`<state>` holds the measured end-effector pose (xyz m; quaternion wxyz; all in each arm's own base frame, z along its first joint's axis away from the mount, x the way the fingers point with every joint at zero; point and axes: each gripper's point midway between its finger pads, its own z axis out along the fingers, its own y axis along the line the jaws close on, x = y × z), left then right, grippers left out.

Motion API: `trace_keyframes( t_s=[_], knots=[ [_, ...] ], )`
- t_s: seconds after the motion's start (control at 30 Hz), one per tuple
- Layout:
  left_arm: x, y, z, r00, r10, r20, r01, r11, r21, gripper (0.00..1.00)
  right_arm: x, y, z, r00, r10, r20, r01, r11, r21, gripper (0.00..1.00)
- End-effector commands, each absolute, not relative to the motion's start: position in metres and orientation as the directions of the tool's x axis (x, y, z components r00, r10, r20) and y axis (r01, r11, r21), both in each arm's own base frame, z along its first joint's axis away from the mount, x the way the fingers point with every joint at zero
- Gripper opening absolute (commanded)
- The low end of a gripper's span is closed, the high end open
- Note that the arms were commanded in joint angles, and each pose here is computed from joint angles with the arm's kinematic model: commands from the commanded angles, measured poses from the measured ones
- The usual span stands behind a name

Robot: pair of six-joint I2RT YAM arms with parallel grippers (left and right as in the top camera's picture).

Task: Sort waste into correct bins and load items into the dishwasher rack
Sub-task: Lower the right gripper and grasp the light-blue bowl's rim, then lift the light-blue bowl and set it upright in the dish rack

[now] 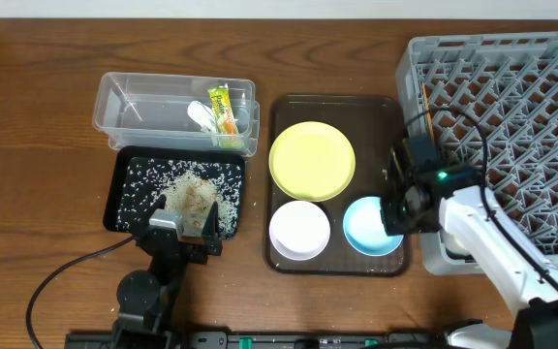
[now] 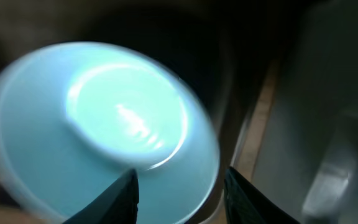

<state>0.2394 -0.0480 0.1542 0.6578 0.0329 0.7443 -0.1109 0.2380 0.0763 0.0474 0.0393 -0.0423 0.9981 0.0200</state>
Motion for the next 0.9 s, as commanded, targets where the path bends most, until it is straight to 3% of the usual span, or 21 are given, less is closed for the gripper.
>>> trace_keyframes(
  t_s=[0.0, 0.07, 0.13, 0.27, 0.5, 0.7, 0.87],
  knots=[
    [0.24, -0.048, 0.139, -0.163, -0.083, -0.983, 0.194, 0.974, -0.114, 0.98, 0.238, 0.053, 0.036, -0.993, -0.036, -0.109, -0.025, 0.994, -0.102, 0.41],
    [0.24, -0.048, 0.139, -0.163, -0.083, -0.983, 0.194, 0.974, -0.114, 0.98, 0.239, 0.055, 0.03, -0.992, -0.047, -0.12, -0.036, 0.996, -0.087, 0.37],
    [0.24, -0.048, 0.139, -0.163, -0.083, -0.983, 0.194, 0.974, -0.114, 0.98, 0.238, 0.065, 0.026, -0.991, -0.059, -0.117, -0.055, 0.998, -0.03, 0.16],
    [0.24, -0.048, 0.139, -0.163, -0.083, -0.983, 0.194, 0.974, -0.114, 0.98, 0.237, 0.08, 0.025, -0.991, -0.068, -0.114, -0.074, 0.996, 0.055, 0.01],
    [0.24, -0.048, 0.139, -0.163, -0.083, -0.983, 0.194, 0.974, -0.114, 0.98, 0.268, 0.082, 0.068, -0.975, -0.048, -0.215, -0.061, 0.997, 0.056, 0.01],
    [0.24, -0.048, 0.139, -0.163, -0.083, -0.983, 0.194, 0.974, -0.114, 0.98, 0.3, 0.039, 0.168, -0.903, 0.013, -0.429, 0.074, 0.989, -0.124, 0.01],
    [0.24, -0.048, 0.139, -0.163, -0.083, -0.983, 0.194, 0.974, -0.114, 0.98, 0.287, 0.003, 0.242, -0.792, 0.093, -0.603, 0.267, 0.942, -0.206, 0.01]
  ],
)
